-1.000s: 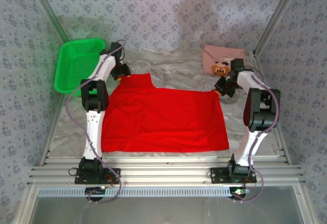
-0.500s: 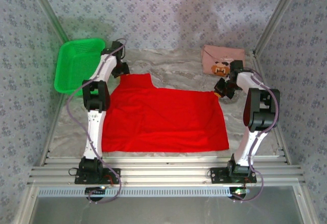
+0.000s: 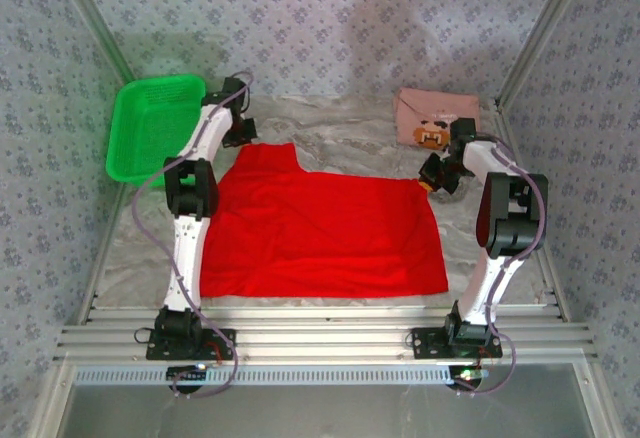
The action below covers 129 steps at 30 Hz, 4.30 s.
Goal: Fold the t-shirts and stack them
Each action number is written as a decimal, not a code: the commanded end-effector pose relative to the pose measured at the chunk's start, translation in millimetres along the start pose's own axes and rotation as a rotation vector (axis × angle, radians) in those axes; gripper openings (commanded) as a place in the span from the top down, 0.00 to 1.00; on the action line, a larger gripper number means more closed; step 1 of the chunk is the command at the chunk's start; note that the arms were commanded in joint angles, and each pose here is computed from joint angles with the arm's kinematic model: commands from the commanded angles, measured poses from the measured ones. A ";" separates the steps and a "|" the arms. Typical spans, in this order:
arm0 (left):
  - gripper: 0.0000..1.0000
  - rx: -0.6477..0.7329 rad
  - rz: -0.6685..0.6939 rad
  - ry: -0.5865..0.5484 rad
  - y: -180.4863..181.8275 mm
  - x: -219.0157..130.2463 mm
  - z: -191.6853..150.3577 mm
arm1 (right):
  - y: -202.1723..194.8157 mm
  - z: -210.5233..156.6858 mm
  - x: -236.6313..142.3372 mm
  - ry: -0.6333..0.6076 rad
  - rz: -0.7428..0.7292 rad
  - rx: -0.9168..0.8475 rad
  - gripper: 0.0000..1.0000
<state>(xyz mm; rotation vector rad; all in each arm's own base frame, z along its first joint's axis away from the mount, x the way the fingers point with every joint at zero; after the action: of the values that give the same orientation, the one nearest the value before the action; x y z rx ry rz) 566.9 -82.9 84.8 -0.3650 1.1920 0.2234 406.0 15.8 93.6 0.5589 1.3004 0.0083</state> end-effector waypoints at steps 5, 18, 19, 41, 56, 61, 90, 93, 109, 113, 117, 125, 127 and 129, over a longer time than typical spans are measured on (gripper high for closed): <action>1.00 0.034 -0.110 -0.166 -13.4 -104.2 33.9 | 17.4 15.6 -40.6 -0.112 0.049 -0.040 1.00; 1.00 0.052 -0.205 -0.251 -2.4 -174.2 27.3 | 22.6 16.6 -54.3 -0.148 0.046 -0.089 1.00; 1.00 0.051 -0.210 -0.258 -0.7 -179.0 25.6 | 22.5 15.1 -55.0 -0.148 0.044 -0.091 1.00; 1.00 0.021 -0.368 -0.224 59.8 -245.3 -105.3 | -1.8 -67.2 -66.9 -0.084 -0.010 -0.136 1.00; 1.00 -0.114 -0.243 -0.123 132.7 -224.5 -220.6 | -28.3 -111.7 -52.7 -0.021 -0.042 -0.058 1.00; 1.00 -0.145 -0.207 -0.117 147.1 -218.1 -239.1 | -34.9 -122.7 -46.5 -0.004 -0.049 -0.045 1.00; 1.00 -0.452 -0.150 -0.109 184.5 -205.8 -295.5 | -52.9 -112.0 -38.8 0.013 -0.070 -0.021 1.00; 1.00 -0.471 -0.161 -0.131 186.0 -210.9 -295.8 | -53.0 -109.0 -37.9 0.008 -0.066 -0.022 1.00; 1.00 -0.482 -0.262 -0.199 173.8 -244.0 -280.3 | -53.0 -109.7 -30.7 0.027 -0.047 -0.022 1.00; 1.00 -0.519 -0.272 -0.167 178.0 -235.8 -297.5 | -53.7 -109.3 -29.2 0.031 -0.047 -0.021 1.00; 1.00 -0.527 -0.248 -0.116 179.4 -219.6 -311.3 | -54.7 -108.2 -26.9 0.038 -0.051 -0.021 1.00; 0.99 -0.570 -0.102 -0.031 193.1 -182.3 -330.5 | -56.5 -108.1 -24.0 0.043 -0.058 -0.013 1.00; 0.94 -0.579 -0.105 -0.023 193.5 -176.1 -333.4 | -56.6 -108.3 -23.7 0.043 -0.058 -0.011 0.99; 0.73 -0.582 -0.123 -0.016 191.5 -173.4 -334.6 | -57.1 -109.6 -24.1 0.047 -0.061 -0.011 0.96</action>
<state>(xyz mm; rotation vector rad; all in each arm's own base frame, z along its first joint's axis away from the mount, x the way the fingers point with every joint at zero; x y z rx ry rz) 145.9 -33.2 109.4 -0.9125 1.0857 0.4622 278.7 4.3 74.3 0.5205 1.3646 -0.0202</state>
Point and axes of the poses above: each hand's point on the last joint's axis, 136 mm out from that joint toward the fingers, its own x axis out along the fingers, its own y axis along the line the jaws close on, z = x × y, the point moved 4 cm from there along -x, back along the fingers, and after that the axes turned 10 degrees about -x, right-handed, at the moved point
